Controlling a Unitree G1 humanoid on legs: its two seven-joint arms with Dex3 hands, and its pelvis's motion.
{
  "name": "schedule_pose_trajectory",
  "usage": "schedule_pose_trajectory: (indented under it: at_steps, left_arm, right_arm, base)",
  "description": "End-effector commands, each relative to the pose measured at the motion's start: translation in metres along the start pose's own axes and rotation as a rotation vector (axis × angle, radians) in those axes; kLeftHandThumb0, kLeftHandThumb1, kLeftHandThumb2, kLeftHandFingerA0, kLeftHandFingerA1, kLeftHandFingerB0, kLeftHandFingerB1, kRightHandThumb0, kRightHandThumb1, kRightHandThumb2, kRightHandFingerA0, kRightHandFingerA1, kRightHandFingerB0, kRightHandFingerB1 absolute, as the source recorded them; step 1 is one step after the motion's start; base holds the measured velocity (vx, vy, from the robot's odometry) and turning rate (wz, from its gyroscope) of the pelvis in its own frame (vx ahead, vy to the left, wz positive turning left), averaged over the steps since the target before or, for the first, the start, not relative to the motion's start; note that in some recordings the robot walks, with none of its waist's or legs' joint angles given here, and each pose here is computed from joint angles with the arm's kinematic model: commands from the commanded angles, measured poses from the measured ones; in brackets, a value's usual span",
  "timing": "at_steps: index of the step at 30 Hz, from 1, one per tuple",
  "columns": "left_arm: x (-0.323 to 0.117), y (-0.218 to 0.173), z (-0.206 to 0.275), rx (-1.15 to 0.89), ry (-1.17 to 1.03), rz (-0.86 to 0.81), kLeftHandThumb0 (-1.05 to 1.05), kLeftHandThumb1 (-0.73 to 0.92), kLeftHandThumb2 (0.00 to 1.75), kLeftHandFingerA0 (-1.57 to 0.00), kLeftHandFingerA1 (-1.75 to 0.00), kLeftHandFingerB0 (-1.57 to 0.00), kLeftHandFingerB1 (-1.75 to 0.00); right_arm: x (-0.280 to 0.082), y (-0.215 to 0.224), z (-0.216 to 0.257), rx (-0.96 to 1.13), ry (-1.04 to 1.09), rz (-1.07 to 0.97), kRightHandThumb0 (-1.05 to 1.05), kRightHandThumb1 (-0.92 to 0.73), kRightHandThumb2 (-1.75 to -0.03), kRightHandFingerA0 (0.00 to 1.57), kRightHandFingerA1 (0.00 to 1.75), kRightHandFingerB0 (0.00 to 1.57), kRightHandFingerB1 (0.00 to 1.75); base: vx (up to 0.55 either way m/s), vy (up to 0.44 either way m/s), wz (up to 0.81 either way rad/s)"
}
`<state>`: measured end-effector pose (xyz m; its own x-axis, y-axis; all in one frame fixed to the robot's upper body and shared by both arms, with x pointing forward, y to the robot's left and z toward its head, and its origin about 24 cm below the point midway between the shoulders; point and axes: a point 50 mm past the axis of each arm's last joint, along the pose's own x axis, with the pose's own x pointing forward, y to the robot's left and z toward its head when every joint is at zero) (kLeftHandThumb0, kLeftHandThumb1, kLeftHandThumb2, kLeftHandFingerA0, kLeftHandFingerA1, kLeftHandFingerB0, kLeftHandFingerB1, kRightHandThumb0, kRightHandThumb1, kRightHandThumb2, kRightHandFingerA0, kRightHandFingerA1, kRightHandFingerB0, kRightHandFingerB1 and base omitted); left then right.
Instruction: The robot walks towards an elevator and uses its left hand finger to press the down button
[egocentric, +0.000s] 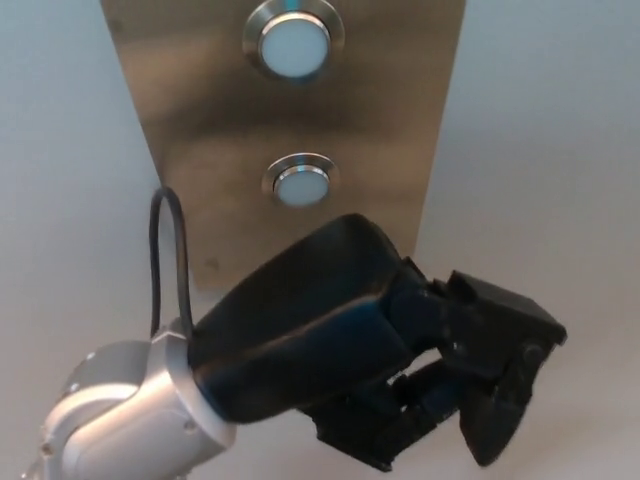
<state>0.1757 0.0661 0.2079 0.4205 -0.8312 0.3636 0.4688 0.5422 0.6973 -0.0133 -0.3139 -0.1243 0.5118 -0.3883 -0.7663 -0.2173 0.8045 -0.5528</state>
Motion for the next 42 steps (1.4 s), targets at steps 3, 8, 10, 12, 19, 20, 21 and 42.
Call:
schedule_pose_trajectory:
  at_steps: [3,8,10,12,19,20,21,42]
  left_arm:
    - [-0.001,0.01,-0.012,0.021,0.058,0.014,-0.07,0.48,1.36,-0.89,-1.75,-0.83,-1.61]
    - [0.002,0.025,-0.012,0.082,0.068,0.032,-0.05,0.42,1.45,-0.9,-1.75,-0.87,-1.58]
    - [0.004,0.03,-0.012,0.086,0.061,0.047,-0.05,0.42,1.46,-0.91,-1.75,-0.87,-1.58]
    - [0.004,0.033,-0.012,0.091,0.059,0.053,-0.05,0.4,1.48,-0.9,-1.75,-0.86,-1.58]
    - [0.001,0.036,-0.02,0.121,0.081,0.023,-0.06,0.43,1.37,-0.89,-1.71,-0.89,-1.56]
    - [0.001,0.038,-0.021,0.132,0.081,0.022,-0.08,0.42,1.41,-0.9,-1.7,-0.91,-1.52]
    - [0.0,0.039,-0.021,0.143,0.079,0.023,-0.08,0.42,1.41,-0.9,-1.7,-0.91,-1.52]
    - [-0.04,0.0,-0.056,0.363,0.001,-0.032,-0.01,0.46,0.93,-0.8,-1.75,-0.66,-1.75]
  right_arm:
    - [-0.004,-0.006,-0.005,0.017,-0.004,-0.02,-0.47,-0.43,-0.77,0.69,0.64,0.5,0.51]
    - [-0.003,-0.007,-0.005,0.023,0.007,-0.021,-0.4,-0.53,-0.57,0.69,0.55,0.54,0.37]
    - [-0.003,-0.007,-0.005,0.022,-0.001,-0.024,-0.39,-0.53,-0.57,0.7,0.54,0.54,0.37]
    - [-0.004,-0.007,-0.004,0.021,-0.009,-0.026,-0.4,-0.53,-0.57,0.71,0.57,0.55,0.37]
    - [-0.008,-0.005,-0.009,0.013,-0.008,-0.037,-0.41,-0.54,-0.57,0.7,0.53,0.55,0.37]
    - [-0.008,-0.005,-0.009,0.007,-0.006,-0.039,-0.42,-0.54,-0.57,0.69,0.52,0.54,0.37]
    - [-0.008,-0.006,-0.009,0.0,-0.003,-0.04,-0.42,-0.54,-0.57,0.69,0.52,0.54,0.37]
    - [-0.001,-0.014,0.0,0.016,-0.038,-0.067,-0.47,-0.45,-0.79,0.63,0.61,0.48,0.51]
  base:
    - [0.0,0.0,0.0]
    - [0.0,0.0,0.0]
    - [0.0,0.0,0.0]
    - [0.0,0.0,0.0]
    - [0.0,0.0,0.0]
    - [0.0,0.0,0.0]
    - [0.0,0.0,0.0]
    - [0.0,0.0,0.0]
